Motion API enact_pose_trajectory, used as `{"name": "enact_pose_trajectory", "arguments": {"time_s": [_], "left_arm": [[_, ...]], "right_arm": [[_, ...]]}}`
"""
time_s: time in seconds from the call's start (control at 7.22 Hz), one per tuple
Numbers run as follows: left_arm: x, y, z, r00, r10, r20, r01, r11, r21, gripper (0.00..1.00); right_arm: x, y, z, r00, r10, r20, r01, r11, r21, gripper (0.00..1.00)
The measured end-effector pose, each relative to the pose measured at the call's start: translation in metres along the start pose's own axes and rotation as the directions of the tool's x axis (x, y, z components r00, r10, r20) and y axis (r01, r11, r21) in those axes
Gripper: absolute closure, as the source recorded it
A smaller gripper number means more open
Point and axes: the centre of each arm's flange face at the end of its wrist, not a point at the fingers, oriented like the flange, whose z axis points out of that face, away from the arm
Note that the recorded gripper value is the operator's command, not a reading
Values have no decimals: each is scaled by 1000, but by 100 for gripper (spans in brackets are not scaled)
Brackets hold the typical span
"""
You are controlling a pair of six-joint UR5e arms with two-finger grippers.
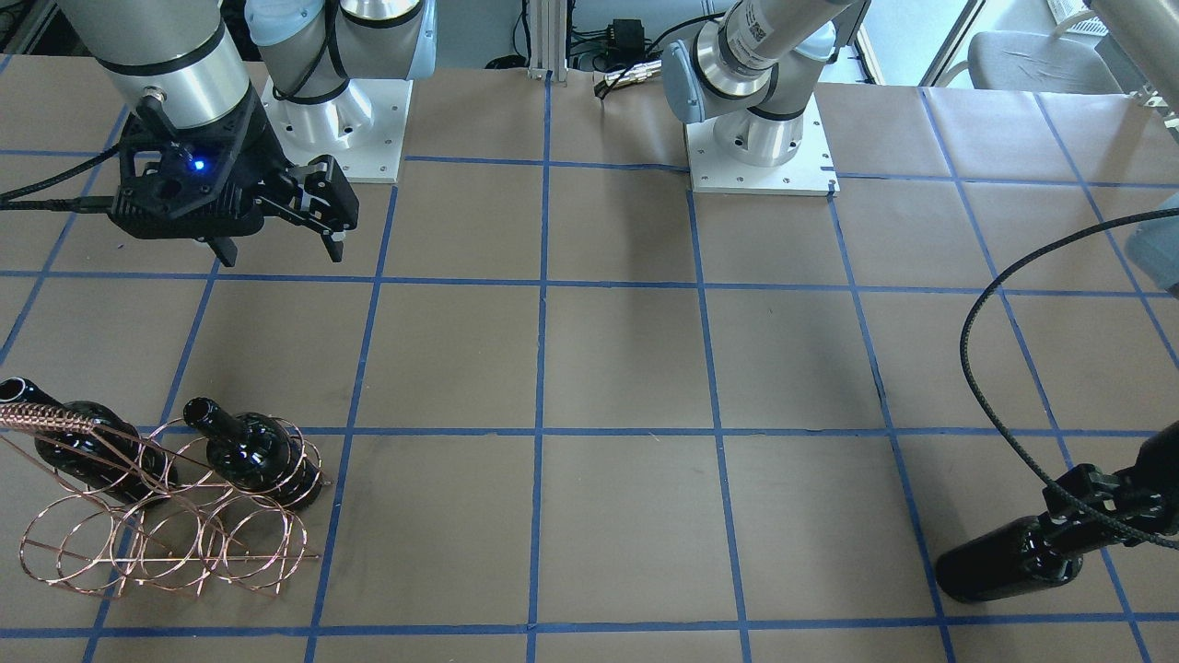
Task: Place wine into wine basket
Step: 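Lift the dark wine bottle upright with the left gripper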
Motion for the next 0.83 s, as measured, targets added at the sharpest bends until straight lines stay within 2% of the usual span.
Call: {"name": "enact_pose_trajectory", "arguments": {"time_s": [0.28, 0.42, 0.55, 0.69, 0.83], "left_arm": [[1, 0, 1, 1000, 4, -6, -4, 1000, 3, 38], [1, -1, 1, 1000, 7, -8, -7, 1000, 4, 53], [1, 0, 2, 1000, 10, -9, -10, 1000, 2, 94], [2, 0, 3, 1000, 13, -12, -13, 1000, -1, 100], [2, 1, 4, 1000, 22, -13, -22, 1000, -3, 100]], "right_arm": [[0, 0, 1, 1000, -1, -1, 1, 1000, -3, 0], [0, 0, 1, 1000, -1, -1, 1, 1000, -3, 0], [0, 0, 2, 1000, -1, -1, 1, 1000, -3, 0], [0, 0, 2, 1000, -1, -1, 1, 1000, -3, 0], [0, 0, 2, 1000, -1, -2, 1, 1000, -3, 0]]}}
